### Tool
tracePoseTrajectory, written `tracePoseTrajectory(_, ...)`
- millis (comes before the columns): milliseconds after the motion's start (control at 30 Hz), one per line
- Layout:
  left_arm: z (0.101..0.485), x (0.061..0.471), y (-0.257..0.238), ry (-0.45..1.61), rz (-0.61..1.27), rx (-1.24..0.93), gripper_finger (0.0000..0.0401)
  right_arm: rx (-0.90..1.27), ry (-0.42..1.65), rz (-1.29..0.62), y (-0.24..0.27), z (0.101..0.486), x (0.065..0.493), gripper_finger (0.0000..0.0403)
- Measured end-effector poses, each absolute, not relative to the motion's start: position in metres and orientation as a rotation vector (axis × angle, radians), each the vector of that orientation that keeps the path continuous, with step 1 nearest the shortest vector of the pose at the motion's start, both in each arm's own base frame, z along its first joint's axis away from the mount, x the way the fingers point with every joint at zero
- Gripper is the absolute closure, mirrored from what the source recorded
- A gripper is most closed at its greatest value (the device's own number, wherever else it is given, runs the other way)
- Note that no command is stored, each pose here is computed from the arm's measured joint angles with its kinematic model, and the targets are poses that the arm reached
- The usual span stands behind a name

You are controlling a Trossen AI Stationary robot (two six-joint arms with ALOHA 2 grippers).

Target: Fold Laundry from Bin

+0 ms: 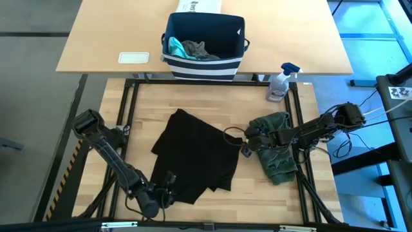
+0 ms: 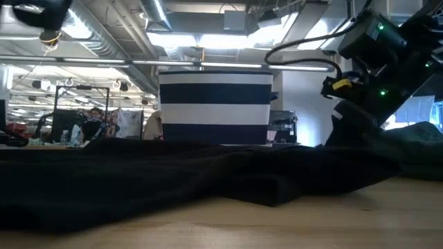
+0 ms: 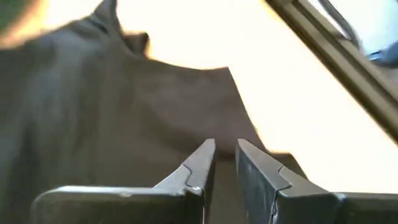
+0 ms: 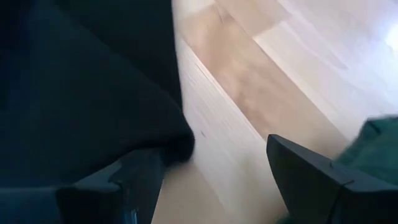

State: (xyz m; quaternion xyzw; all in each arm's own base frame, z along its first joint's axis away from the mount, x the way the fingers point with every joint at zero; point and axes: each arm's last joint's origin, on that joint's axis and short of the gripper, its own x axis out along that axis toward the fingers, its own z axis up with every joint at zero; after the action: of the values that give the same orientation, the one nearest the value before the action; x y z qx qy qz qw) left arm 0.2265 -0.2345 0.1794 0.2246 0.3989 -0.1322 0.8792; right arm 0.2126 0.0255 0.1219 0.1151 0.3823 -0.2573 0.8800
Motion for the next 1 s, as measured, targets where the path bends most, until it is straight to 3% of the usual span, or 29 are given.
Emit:
tracePoseTrajectory(200,0.174,0.259,-0.226,0.823,-0.231,0.562,0.0338,0.249,0.750,-0.524,0.026,0.125,0.217,0.0127)
tracePoseTrajectory(400,0.169,0.287,-0.214,0.846,-0.272,0.498,0.0303,0.252,0.753,-0.517,0.026,0.125,0.217,0.0127)
tracePoseTrajectory(600,0.149,0.274,-0.207,1.074,-0.260,0.509,0.0268,0.257,0.754,-0.510,0.027,0.125,0.217,0.0127)
tracePoseTrajectory(1000,0.135,0.252,-0.203,1.284,-0.200,0.606,0.0270,0.373,0.784,-0.405,0.032,0.125,0.218,0.0127)
